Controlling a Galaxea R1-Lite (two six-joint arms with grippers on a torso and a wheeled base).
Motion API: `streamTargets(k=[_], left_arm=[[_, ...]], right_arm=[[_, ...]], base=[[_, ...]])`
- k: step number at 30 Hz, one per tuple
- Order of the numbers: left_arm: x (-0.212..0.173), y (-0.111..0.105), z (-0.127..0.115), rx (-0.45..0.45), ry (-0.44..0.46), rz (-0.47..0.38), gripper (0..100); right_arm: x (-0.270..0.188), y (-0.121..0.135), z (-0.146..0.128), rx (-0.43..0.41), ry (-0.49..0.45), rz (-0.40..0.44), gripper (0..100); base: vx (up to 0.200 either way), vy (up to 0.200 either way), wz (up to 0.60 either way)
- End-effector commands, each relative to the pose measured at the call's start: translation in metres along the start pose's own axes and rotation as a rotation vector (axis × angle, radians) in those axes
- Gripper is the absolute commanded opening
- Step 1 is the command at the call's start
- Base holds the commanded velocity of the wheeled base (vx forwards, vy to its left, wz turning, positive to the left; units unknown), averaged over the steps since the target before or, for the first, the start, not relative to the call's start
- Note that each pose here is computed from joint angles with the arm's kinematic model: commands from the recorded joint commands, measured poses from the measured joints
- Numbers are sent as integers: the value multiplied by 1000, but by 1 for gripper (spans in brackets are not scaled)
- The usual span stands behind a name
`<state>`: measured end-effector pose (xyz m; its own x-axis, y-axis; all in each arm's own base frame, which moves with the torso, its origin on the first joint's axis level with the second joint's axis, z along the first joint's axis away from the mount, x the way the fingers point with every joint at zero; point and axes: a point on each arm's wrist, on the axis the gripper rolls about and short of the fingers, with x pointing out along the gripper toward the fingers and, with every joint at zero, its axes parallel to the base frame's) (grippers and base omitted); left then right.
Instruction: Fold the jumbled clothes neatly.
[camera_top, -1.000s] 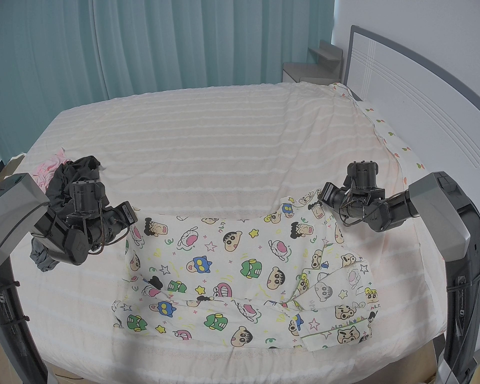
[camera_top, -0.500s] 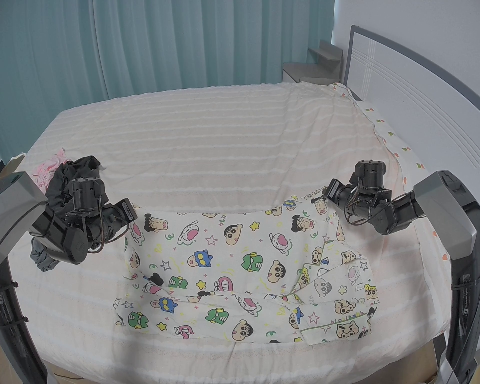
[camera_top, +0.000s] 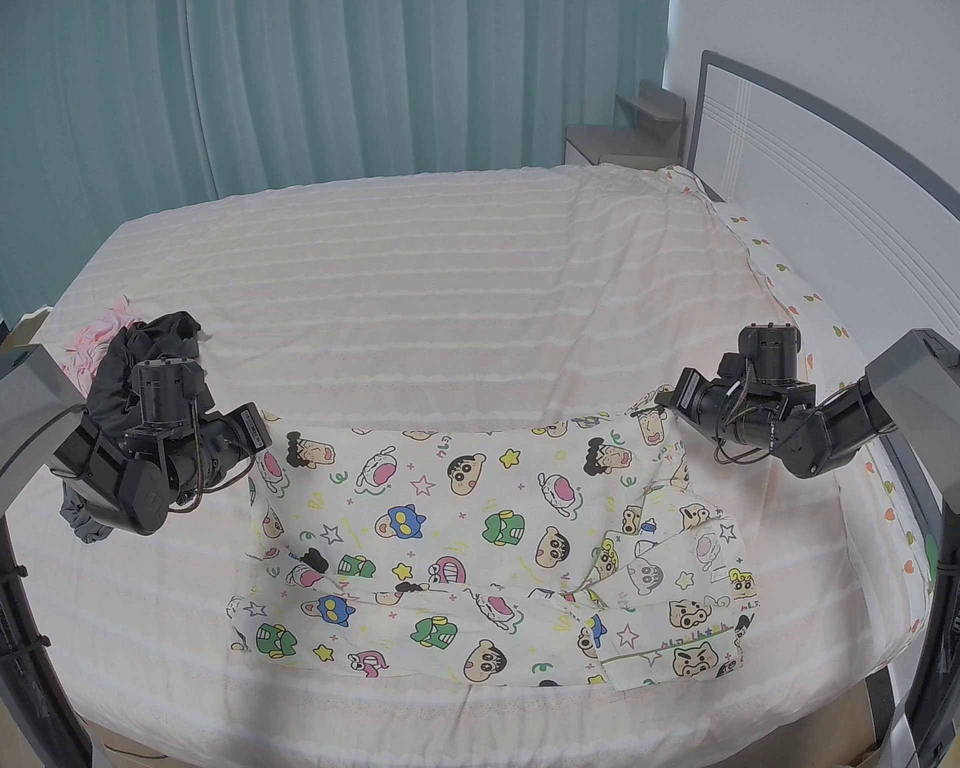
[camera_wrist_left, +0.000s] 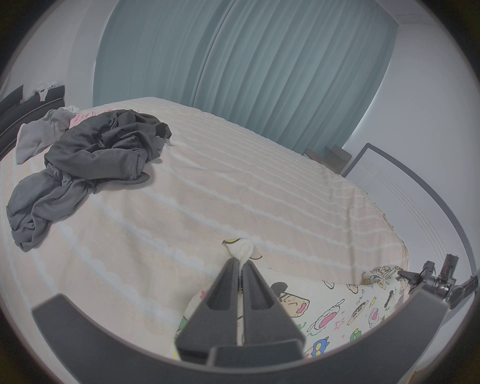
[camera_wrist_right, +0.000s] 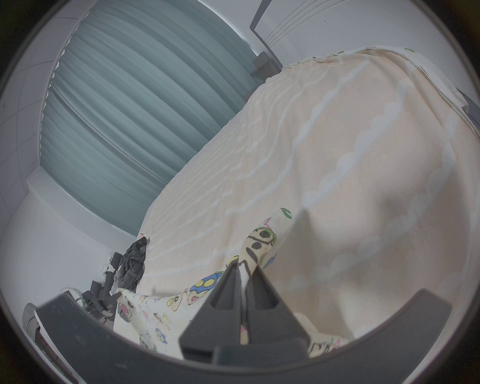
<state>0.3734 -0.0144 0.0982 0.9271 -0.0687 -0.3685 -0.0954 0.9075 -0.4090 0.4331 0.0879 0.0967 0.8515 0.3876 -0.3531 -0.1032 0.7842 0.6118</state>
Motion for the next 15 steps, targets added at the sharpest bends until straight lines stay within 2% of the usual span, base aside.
streamTargets(k=[1, 5, 15], left_arm=[[-11, -2, 2, 6, -3, -4, 0], [-21, -2, 1, 11, 0, -4, 0], [-35, 2, -9, 59, 36, 8, 0]], right_arm=[[-27, 9, 2, -6, 3, 39, 0], [-42, 3, -11, -11, -2, 62, 0], [-79, -9, -38, -5, 63, 97, 0]], base=[[0, 0, 0], [0, 0, 0], [0, 0, 0]])
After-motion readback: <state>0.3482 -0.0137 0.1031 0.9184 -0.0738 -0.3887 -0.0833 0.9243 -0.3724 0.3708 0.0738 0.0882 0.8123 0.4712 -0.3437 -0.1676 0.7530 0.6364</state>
